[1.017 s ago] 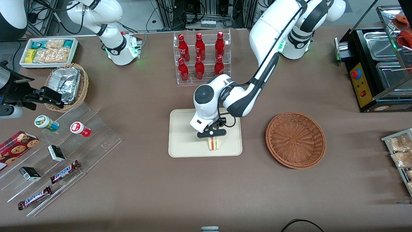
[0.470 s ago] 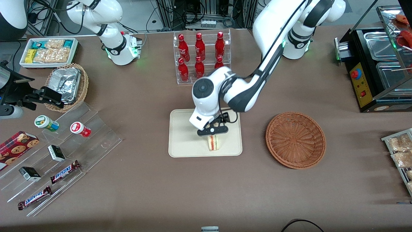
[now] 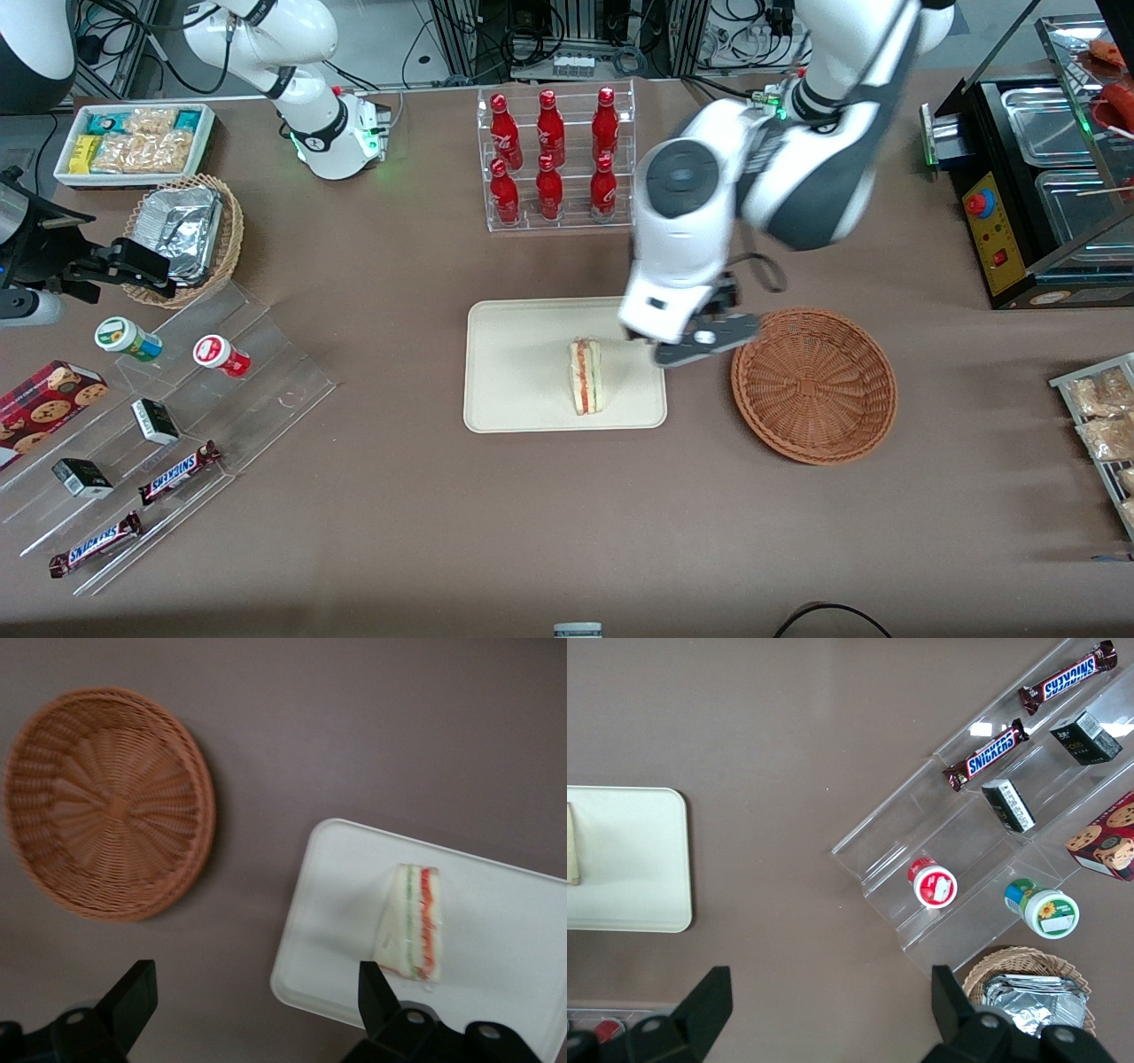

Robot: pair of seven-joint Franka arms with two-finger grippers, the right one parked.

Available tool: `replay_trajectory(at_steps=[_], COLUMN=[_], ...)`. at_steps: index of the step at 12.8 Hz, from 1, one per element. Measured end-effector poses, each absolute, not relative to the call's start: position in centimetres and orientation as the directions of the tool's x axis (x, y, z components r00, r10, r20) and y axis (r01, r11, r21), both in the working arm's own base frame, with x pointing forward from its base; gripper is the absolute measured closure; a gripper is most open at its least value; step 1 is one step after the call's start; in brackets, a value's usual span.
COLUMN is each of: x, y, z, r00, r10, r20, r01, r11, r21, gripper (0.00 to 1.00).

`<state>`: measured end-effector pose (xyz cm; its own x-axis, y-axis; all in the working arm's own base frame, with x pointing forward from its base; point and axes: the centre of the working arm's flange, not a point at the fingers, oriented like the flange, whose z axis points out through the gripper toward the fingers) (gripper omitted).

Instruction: Place sandwich from basket to tray

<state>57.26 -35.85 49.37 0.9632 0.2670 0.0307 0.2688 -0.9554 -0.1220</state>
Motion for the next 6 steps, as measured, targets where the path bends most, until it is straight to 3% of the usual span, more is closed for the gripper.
replay_trajectory(at_steps=[2, 6], x=[58.3, 59.6], y=[-30.5, -18.8], z=[51.9, 56.5], r00=[0.977, 0.989], r10=[0.209, 0.101], r20=[-0.040, -0.105], r01=[0.204, 0.090], r11=[-0.973, -0.991], r21=[-0.111, -0.096], gripper=[0.00, 0.00])
